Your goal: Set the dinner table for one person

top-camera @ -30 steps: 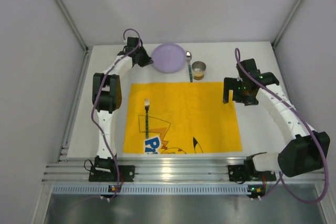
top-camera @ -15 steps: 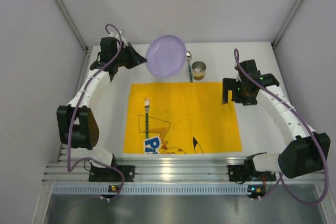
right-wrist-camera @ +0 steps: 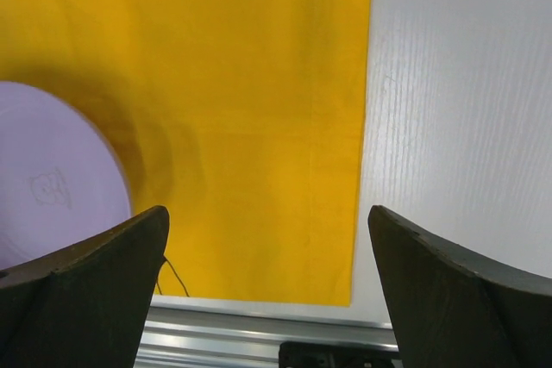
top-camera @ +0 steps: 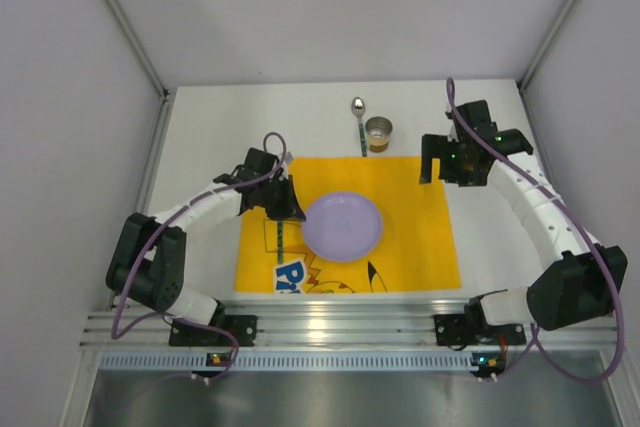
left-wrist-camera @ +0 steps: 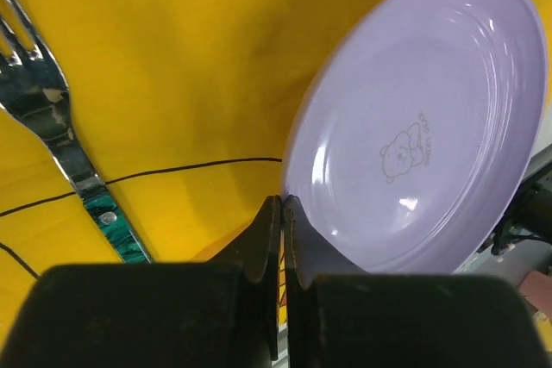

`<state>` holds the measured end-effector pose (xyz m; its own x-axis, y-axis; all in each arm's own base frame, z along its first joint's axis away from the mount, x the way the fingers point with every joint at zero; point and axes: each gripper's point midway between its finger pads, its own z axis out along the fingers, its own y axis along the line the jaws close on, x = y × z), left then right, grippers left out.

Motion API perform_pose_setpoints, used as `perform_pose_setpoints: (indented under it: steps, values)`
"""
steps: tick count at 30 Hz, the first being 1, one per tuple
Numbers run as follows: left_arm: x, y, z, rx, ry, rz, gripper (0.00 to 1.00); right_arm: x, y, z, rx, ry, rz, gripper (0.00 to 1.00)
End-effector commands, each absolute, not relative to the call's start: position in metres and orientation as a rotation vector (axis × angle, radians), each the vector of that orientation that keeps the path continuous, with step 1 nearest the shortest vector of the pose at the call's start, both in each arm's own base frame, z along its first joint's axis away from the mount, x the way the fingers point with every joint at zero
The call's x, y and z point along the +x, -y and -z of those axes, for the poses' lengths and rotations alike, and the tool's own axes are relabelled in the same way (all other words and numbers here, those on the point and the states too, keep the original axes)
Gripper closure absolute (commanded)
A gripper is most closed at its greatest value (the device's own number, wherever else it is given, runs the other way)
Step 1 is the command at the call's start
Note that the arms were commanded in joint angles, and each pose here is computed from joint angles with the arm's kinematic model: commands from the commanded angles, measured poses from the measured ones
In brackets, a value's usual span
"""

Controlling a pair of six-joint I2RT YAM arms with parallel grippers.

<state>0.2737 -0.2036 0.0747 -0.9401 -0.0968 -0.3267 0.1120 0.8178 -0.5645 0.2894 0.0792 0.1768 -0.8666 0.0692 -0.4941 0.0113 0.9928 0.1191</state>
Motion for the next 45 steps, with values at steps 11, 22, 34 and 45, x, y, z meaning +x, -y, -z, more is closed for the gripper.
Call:
perform_pose_setpoints:
  steps: [11, 22, 34, 45]
  values:
    - [0.282, 0.215, -0.076, 0.05, -2.578, 0.795, 0.72, 0.366, -0.107, -0.208, 0.044, -2.528, -0.264, 0.0]
    - [0.32, 0.215, -0.145, 0.06, -2.401, 0.731, 0.25, 0.465, -0.154, -0.177, 0.085, -2.552, -0.442, 0.0]
    - [0.326, 0.191, -0.168, 0.049, -2.411, 0.68, 0.28, 0.547, -0.17, -0.098, 0.267, -2.6, -0.404, 0.22]
    - [0.346, 0.172, -0.187, 0.033, -2.373, 0.654, 0.29, 0.553, -0.154, -0.13, 0.268, -2.519, -0.313, 1.0]
